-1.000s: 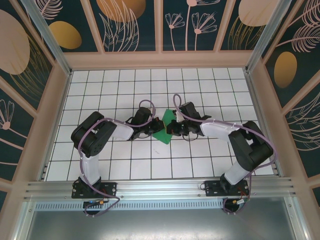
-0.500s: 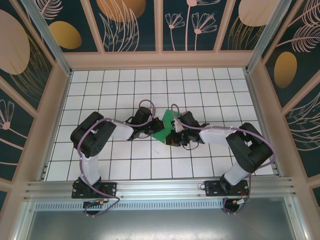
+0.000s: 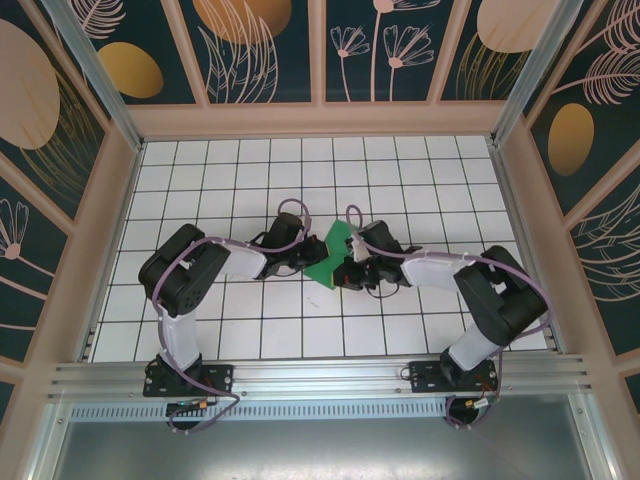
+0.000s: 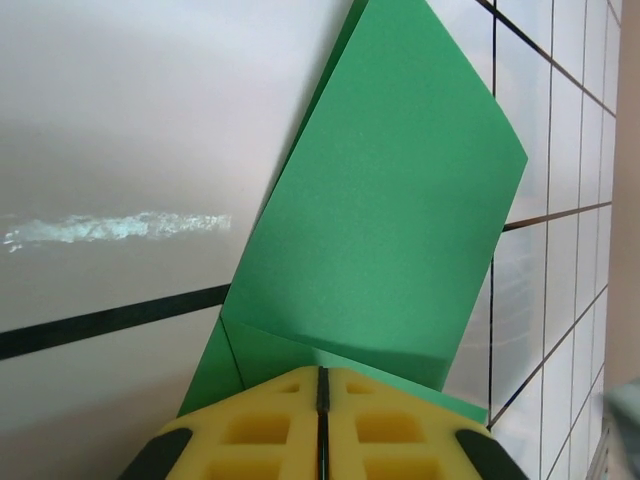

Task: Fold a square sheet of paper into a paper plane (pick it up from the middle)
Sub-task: Fold the triangle a second time at the center of the table, then turn over the paper at the center of the table.

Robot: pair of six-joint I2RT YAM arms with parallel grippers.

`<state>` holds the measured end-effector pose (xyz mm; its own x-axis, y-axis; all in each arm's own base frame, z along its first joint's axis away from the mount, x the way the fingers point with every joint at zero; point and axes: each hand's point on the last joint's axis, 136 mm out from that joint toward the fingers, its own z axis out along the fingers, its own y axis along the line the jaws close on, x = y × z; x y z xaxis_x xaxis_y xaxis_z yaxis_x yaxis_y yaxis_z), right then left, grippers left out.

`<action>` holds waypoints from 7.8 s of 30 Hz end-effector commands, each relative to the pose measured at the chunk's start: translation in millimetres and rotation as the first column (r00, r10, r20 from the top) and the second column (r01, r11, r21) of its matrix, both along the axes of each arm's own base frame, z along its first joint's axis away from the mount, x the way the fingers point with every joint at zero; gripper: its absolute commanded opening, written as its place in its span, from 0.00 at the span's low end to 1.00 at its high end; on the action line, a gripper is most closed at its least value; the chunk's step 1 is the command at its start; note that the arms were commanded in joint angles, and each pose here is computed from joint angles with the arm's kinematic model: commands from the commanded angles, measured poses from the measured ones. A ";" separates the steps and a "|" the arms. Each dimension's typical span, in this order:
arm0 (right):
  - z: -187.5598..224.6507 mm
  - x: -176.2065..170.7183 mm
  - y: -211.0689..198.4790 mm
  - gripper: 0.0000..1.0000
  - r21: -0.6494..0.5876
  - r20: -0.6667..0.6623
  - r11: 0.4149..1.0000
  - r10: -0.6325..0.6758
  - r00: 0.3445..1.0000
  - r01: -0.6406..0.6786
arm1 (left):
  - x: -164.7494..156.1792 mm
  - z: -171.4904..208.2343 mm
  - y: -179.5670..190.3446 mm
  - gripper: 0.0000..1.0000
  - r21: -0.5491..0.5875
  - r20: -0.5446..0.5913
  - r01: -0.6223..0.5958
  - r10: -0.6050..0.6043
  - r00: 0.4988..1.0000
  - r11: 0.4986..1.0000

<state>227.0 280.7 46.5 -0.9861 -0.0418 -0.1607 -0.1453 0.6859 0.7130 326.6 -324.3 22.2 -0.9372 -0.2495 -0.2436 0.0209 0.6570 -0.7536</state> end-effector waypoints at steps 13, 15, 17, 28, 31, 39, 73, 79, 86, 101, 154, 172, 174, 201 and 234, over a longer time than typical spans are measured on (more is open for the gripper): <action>16.8 45.3 -13.6 0.06 0.030 0.064 0.989 -0.149 0.987 0.147 | 4.8 60.9 -7.1 0.21 -0.038 0.101 0.033 -0.029 0.994 0.999; 8.6 47.6 -15.3 0.06 0.000 0.055 0.988 -0.155 0.986 0.155 | 0.8 60.2 -9.1 0.20 -0.059 0.091 0.044 -0.039 0.995 0.997; -0.8 56.9 -23.9 0.06 -0.013 0.046 0.982 -0.185 0.982 0.186 | -1.2 63.3 -10.3 0.19 -0.082 0.098 0.049 -0.041 0.994 0.995; -29.5 61.8 -25.1 0.05 -0.070 0.002 0.979 -0.190 0.982 0.189 | 2.2 37.9 -19.2 0.16 -0.083 0.046 0.067 -0.063 0.997 0.994; -35.4 61.1 -28.6 0.05 -0.101 -0.008 0.975 -0.199 0.980 0.198 | 3.8 21.9 -16.4 0.16 -0.035 0.016 0.057 -0.057 0.998 0.998; -34.2 56.1 -27.8 0.05 -0.119 -0.005 0.977 -0.179 0.984 0.177 | 1.4 -1.3 -7.5 0.14 0.031 -0.019 0.041 -0.041 0.999 0.999; -38.7 13.0 9.5 0.09 -0.063 -0.062 0.997 -0.056 0.997 0.052 | -5.0 -13.3 -3.7 0.13 0.040 -0.041 0.040 -0.038 0.998 0.998; -62.6 4.0 -2.4 0.07 -0.092 -0.109 0.993 -0.081 0.991 0.071 | 1.8 -4.9 -7.9 0.14 0.043 -0.014 0.050 -0.050 0.999 0.998; -68.6 -3.0 -13.1 0.00 -0.142 -0.128 0.987 -0.091 0.988 0.073 | 14.2 -17.7 3.6 0.12 0.137 0.001 0.007 -0.007 1.000 0.991; -75.5 -7.6 -24.0 0.00 -0.176 -0.144 0.982 -0.100 0.984 0.074 | 35.6 -33.0 26.5 0.11 0.231 0.037 -0.053 0.046 0.998 0.972; 43.7 63.5 -26.6 0.36 -0.026 0.174 0.975 -0.211 0.962 0.219 | 43.1 79.3 13.4 0.21 -0.003 0.169 0.019 -0.018 0.985 1.000; 0.6 64.8 -45.6 0.56 -0.023 0.071 0.957 -0.288 0.955 0.290 | 6.8 26.3 -21.4 0.17 -0.056 0.025 0.139 -0.137 0.990 0.989; -1.0 65.4 -43.6 0.56 -0.015 0.064 0.959 -0.280 0.958 0.282 | 6.0 15.0 -18.4 0.16 -0.027 -0.001 0.130 -0.130 0.992 0.991; -8.9 75.1 -26.2 0.49 0.013 0.041 0.965 -0.261 0.965 0.260 | -4.7 -8.4 -11.8 0.15 -0.001 -0.053 0.127 -0.127 0.990 0.992; -10.9 75.6 -20.5 0.21 0.052 0.048 0.970 -0.238 0.970 0.236 | 0.9 10.0 -11.3 0.16 -0.048 -0.020 0.074 -0.075 0.997 0.996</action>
